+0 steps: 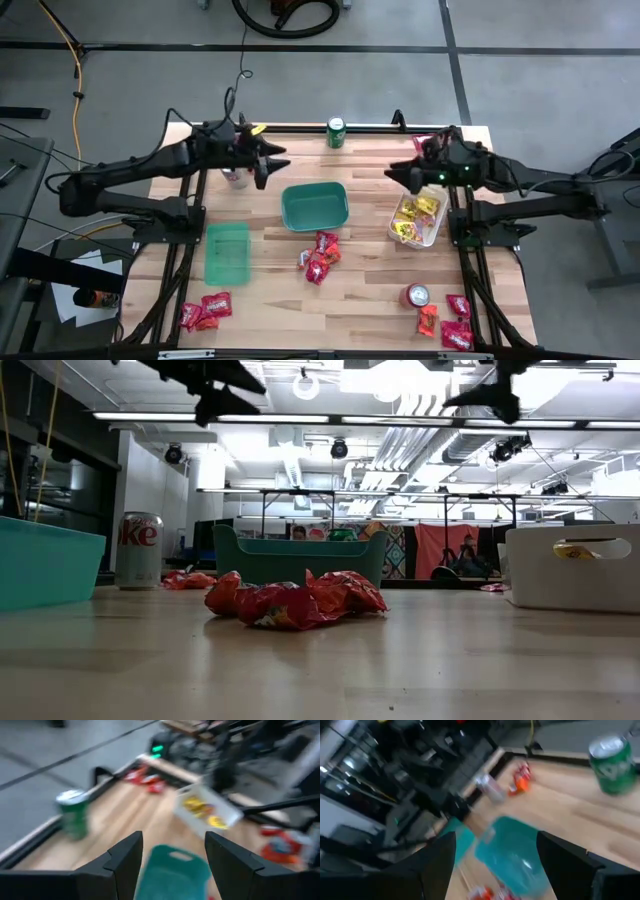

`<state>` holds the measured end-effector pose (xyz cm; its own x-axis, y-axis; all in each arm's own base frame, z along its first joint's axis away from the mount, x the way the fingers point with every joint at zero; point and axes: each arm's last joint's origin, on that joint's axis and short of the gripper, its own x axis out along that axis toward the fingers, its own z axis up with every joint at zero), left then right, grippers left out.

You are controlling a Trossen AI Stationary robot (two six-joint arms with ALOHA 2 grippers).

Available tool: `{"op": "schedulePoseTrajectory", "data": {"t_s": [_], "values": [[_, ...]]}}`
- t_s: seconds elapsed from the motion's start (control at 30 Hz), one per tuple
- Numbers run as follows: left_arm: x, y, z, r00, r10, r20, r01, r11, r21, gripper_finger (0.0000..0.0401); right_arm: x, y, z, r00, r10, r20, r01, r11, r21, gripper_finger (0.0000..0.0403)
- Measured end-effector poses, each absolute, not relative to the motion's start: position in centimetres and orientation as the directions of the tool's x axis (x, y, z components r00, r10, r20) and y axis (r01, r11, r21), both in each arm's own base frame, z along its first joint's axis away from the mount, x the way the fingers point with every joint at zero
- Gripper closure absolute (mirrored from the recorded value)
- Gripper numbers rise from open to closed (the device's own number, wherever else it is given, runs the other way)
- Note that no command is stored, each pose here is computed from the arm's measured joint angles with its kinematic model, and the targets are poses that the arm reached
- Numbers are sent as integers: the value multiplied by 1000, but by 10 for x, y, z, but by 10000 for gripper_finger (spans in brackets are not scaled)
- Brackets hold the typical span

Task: Sort candy
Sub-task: Put the orange chocolate into the light green bin

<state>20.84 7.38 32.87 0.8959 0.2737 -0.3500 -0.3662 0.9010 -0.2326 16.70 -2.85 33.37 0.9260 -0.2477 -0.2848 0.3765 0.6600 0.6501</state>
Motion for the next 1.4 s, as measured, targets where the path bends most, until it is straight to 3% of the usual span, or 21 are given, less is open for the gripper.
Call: {"op": "schedulePoseTrajectory", "data": {"t_s": [0.17, 0.33, 0.47, 0.73, 0.93, 1.2, 1.3, 1.4], "values": [[210, 91, 335, 682, 461, -567, -613, 784, -100, 199, 188, -32, 328, 925, -248, -288, 379, 659, 649, 130], [217, 131, 330, 435, 496, -752, -713, 699, 49, 199, 211, -34, 311, 912, -198, -360, 397, 654, 644, 130], [225, 173, 299, 277, 446, -851, -764, 639, 87, 199, 228, -36, 304, 915, -191, -355, 388, 656, 648, 130], [235, 226, 212, 52, 200, -978, -784, 616, 85, 199, 241, -42, 301, 924, -214, -316, 380, 597, 706, 130], [238, 238, 172, -39, 113, -993, -782, 615, 101, 199, 241, -42, 301, 924, -214, -316, 381, 580, 720, 130], [242, 243, 154, -35, 89, -995, -804, 589, 81, 205, 241, -41, 301, 924, -213, -317, 379, 618, 689, 130], [243, 243, 154, -24, 100, -995, -805, 589, 78, 235, 241, -41, 300, 923, -213, -321, 380, 635, 673, 130], [243, 243, 154, -26, 97, -995, -804, 589, 79, 298, 241, -41, 300, 923, -213, -322, 380, 647, 661, 130]]}}
